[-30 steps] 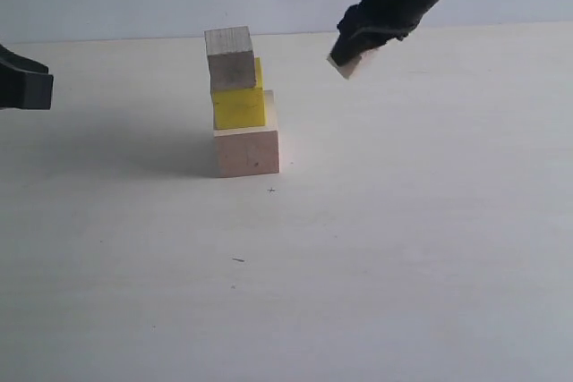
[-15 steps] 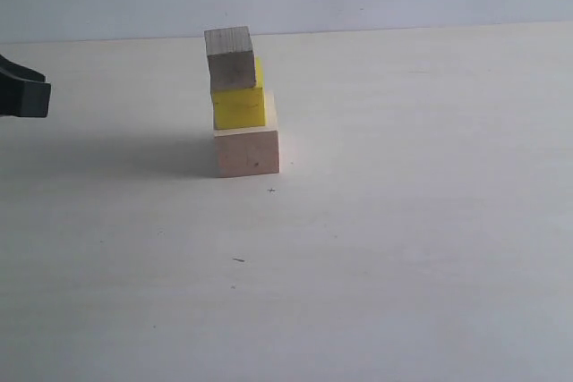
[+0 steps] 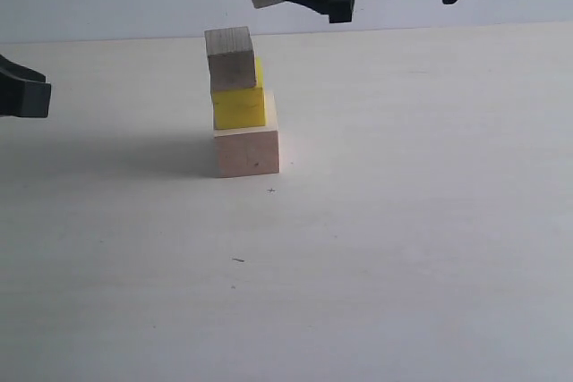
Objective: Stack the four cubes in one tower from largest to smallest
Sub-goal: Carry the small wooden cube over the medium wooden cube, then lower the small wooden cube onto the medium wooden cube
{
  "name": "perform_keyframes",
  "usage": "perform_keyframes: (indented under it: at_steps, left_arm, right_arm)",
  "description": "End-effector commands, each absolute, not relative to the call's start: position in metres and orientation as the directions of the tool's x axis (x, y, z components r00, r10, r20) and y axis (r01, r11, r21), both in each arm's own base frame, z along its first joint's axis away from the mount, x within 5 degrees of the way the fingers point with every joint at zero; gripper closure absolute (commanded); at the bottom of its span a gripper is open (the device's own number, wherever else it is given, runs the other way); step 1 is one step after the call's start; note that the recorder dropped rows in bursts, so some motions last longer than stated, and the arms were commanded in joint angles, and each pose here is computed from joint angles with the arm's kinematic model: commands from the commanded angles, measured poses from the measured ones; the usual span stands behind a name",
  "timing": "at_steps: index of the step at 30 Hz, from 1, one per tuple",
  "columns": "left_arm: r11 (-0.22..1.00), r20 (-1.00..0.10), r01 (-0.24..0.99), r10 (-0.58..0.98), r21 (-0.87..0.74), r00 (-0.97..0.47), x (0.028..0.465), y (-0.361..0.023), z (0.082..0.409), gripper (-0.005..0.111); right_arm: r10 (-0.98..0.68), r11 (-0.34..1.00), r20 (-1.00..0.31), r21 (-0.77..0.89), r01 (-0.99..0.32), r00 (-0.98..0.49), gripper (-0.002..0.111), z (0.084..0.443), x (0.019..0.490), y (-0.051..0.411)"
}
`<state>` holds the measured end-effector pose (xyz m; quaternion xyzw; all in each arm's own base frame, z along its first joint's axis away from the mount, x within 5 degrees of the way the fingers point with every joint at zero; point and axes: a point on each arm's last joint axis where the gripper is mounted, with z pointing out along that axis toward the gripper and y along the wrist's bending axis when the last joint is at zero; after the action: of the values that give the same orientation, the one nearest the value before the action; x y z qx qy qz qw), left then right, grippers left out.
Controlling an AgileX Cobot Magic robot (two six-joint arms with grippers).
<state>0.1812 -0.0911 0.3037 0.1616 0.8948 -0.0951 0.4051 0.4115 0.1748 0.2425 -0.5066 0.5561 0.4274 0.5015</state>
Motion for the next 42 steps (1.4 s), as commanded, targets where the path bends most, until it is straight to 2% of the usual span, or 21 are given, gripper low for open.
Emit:
perform_keyframes:
  at_steps: [1,10,20,34,42]
  left_arm:
    - [0.927,-0.753,0.375,0.227,-0.028,-0.617,0.181,-0.092,0.302,0.107]
    - [0.926,-0.757,0.376,0.225,-0.029,-0.613,0.181,-0.092,0.302,0.107]
    - [0.926,-0.76,0.377,0.224,-0.029,-0.61,0.181,-0.092,0.302,0.107]
    - [0.926,-0.762,0.377,0.223,-0.03,-0.607,0.181,-0.092,0.303,0.107]
    - [0.926,-0.762,0.377,0.223,-0.03,-0.607,0.181,-0.092,0.303,0.107]
  right_arm:
    - [-0.115,0.082,-0.991,-0.083,-0.993,0.073,0.108,0.246,0.404,0.19]
    - [-0.096,0.084,-0.994,-0.055,-0.995,0.047,0.108,0.247,0.403,0.194]
    - [-0.107,0.007,-0.993,-0.059,-0.998,0.058,0.108,0.239,0.39,0.222]
    - [-0.073,0.057,-0.997,-0.01,-0.998,0.006,0.108,0.226,0.403,0.215]
    - [-0.067,0.061,-0.997,-0.03,-0.998,0.026,0.108,0.224,0.414,0.217]
